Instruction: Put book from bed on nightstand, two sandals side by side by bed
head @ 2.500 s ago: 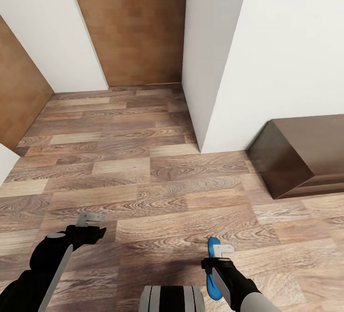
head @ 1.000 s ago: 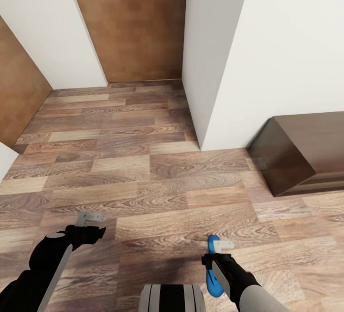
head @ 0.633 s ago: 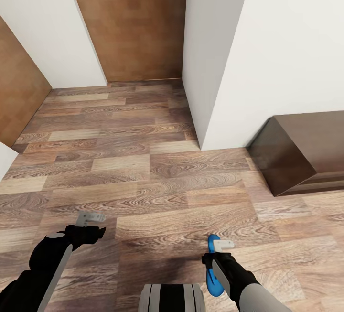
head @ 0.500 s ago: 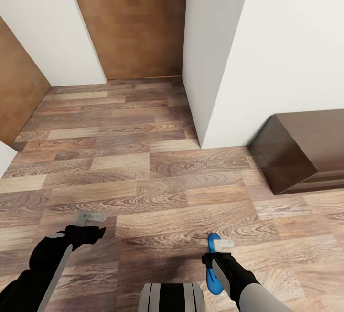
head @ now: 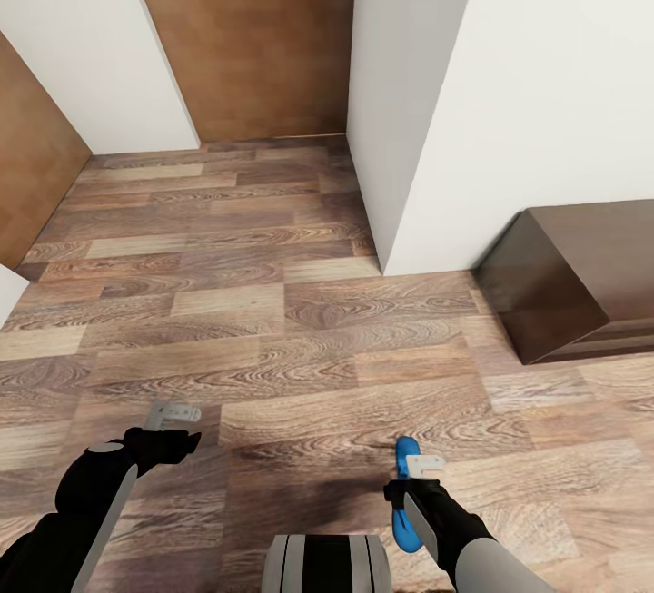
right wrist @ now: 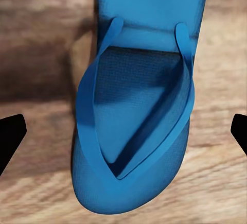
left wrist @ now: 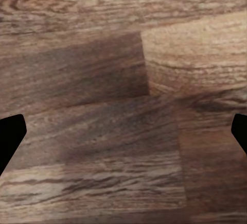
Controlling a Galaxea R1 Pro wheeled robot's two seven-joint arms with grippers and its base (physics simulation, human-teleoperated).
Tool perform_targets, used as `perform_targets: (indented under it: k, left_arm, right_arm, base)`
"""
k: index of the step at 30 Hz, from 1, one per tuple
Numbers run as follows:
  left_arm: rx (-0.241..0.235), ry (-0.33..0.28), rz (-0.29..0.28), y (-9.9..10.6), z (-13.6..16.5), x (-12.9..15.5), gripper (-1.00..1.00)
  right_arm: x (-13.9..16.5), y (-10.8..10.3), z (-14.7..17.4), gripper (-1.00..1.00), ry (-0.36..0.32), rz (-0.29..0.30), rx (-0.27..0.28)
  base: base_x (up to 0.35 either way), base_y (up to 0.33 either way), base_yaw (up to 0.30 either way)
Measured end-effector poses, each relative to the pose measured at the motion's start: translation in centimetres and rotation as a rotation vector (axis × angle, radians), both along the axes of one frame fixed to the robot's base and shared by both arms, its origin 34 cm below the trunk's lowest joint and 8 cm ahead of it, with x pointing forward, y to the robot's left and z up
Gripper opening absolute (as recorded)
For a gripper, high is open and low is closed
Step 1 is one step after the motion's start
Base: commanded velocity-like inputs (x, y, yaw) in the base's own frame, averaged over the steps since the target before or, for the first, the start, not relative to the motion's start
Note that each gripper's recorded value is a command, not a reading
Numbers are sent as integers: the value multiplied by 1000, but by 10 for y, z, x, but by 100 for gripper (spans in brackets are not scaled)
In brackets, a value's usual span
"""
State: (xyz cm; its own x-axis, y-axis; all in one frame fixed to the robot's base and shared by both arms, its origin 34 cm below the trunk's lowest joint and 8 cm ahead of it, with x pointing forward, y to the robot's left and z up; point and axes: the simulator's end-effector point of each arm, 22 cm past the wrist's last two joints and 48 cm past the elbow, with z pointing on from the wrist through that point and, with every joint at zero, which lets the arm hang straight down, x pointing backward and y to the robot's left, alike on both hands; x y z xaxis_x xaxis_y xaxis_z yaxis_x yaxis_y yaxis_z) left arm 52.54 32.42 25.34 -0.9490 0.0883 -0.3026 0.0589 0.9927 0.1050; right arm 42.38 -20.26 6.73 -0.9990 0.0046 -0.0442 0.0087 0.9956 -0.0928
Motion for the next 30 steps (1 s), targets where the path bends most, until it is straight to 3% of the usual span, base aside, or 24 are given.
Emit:
perform_targets:
  k: [30]
  left_arm:
    - [0, 45, 0, 0, -21, -11, 100]
  right_arm:
    - [-12, -3, -15, 100, 35, 1, -3]
  base:
    - [0, 0, 0]
